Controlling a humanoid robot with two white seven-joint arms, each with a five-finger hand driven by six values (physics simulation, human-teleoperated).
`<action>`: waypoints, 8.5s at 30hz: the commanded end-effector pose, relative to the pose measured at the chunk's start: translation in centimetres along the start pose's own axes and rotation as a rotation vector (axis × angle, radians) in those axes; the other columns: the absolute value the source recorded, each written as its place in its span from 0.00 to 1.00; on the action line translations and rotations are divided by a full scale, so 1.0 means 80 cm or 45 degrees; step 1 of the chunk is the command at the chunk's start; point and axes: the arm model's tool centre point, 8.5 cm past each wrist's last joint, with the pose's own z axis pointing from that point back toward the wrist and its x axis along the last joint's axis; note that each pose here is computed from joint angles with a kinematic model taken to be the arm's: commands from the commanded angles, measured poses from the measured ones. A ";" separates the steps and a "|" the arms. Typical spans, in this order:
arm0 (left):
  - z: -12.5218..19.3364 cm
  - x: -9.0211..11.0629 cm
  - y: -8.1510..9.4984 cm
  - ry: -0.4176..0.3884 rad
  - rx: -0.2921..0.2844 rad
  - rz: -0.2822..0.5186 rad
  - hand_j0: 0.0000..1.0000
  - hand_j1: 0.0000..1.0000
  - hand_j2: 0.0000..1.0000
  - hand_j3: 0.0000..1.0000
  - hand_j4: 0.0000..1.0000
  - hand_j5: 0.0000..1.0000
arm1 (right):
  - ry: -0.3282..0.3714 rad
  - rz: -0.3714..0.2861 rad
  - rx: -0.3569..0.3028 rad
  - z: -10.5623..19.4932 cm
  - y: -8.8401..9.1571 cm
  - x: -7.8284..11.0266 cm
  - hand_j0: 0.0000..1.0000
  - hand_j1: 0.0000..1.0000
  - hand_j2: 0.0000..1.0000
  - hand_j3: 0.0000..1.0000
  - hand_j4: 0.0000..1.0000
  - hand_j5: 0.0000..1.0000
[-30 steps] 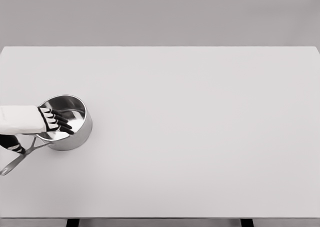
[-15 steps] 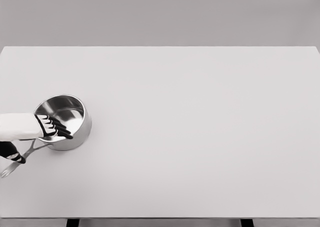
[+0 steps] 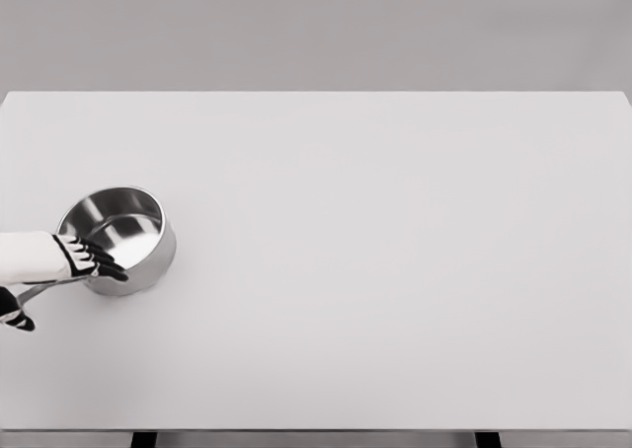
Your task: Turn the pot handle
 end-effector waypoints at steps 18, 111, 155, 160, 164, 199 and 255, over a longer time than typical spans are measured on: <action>0.039 -0.022 0.045 0.112 0.247 -0.012 1.00 1.00 1.00 1.00 1.00 1.00 | 0.000 0.000 0.000 0.000 0.000 0.000 1.00 1.00 1.00 1.00 1.00 1.00; 0.036 -0.017 0.000 0.120 0.441 0.053 1.00 1.00 1.00 1.00 1.00 1.00 | 0.000 0.000 0.000 0.000 0.000 0.000 1.00 1.00 1.00 1.00 1.00 1.00; 0.021 -0.016 -0.065 0.100 0.740 -0.019 1.00 1.00 1.00 1.00 1.00 1.00 | 0.000 0.000 0.000 0.000 0.000 0.000 1.00 1.00 1.00 1.00 1.00 1.00; 0.025 -0.032 -0.069 0.162 0.724 -0.031 1.00 1.00 1.00 1.00 1.00 1.00 | 0.000 0.000 0.000 0.000 0.000 0.000 1.00 1.00 1.00 1.00 1.00 1.00; 0.028 -0.049 -0.069 0.212 0.717 -0.045 1.00 1.00 1.00 1.00 1.00 1.00 | 0.000 0.000 0.000 0.000 0.000 0.000 1.00 1.00 1.00 1.00 1.00 1.00; -0.043 -0.083 -0.027 0.561 0.793 -0.184 1.00 1.00 1.00 1.00 1.00 1.00 | 0.000 0.000 0.000 0.000 0.000 0.000 1.00 1.00 1.00 1.00 1.00 1.00; -0.032 -0.185 0.075 0.438 0.488 0.068 1.00 1.00 1.00 1.00 1.00 1.00 | 0.000 0.000 0.000 0.000 0.000 0.000 1.00 1.00 1.00 1.00 1.00 1.00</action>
